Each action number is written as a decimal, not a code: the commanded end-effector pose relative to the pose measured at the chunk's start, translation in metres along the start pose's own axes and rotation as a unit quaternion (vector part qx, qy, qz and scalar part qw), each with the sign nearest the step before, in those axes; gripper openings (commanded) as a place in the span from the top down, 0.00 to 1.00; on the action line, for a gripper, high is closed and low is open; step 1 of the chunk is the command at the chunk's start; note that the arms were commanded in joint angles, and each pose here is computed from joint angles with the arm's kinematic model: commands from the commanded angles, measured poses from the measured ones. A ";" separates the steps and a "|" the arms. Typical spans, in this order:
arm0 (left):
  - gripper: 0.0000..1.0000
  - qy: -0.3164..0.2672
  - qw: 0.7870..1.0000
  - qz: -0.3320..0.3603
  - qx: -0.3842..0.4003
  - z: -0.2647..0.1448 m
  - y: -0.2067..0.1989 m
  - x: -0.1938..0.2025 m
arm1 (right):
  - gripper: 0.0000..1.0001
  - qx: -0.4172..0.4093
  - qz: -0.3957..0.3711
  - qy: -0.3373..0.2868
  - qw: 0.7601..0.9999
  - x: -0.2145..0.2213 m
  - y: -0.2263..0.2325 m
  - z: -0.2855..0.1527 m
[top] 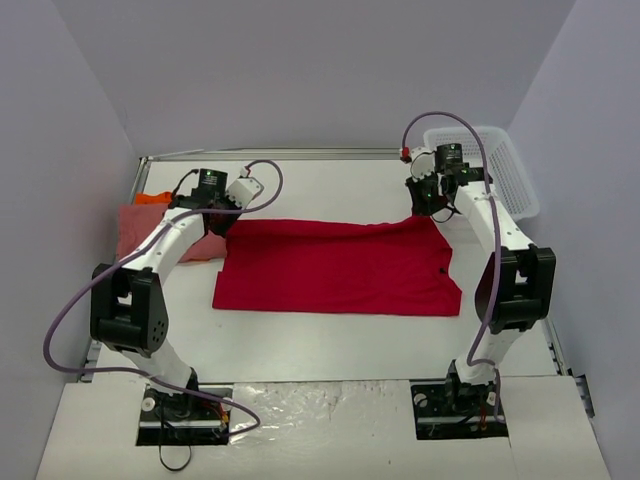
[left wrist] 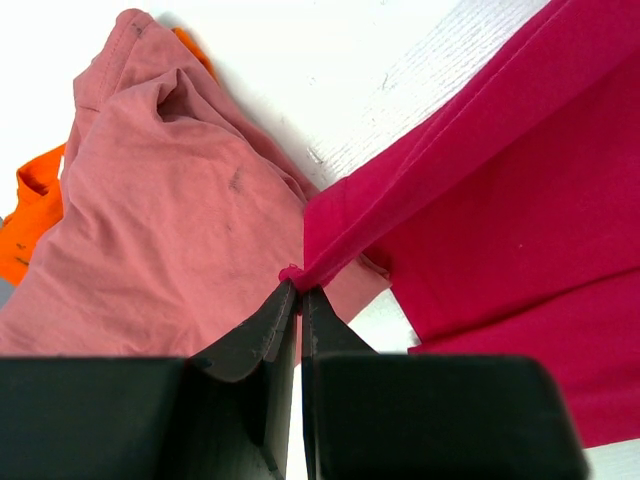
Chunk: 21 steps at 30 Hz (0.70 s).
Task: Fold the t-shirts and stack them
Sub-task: Fold the other side of the tshirt into a rectangle
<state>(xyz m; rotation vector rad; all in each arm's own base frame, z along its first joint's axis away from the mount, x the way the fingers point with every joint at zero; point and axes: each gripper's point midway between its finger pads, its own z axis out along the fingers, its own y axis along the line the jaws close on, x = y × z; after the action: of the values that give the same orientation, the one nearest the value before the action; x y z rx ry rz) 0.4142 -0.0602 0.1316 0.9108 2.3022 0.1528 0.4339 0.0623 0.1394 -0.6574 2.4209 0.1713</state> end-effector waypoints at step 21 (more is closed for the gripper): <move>0.98 -0.015 1.000 0.007 0.008 -0.018 -0.009 0.003 | 1.00 -0.017 -0.007 0.018 1.000 0.035 0.024 -0.030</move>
<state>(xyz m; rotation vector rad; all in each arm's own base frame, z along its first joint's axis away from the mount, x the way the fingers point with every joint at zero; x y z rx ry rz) 0.3966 -0.0601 0.1188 0.9340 2.3316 0.1228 0.3936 0.0596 0.1291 -0.6745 2.4695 0.1906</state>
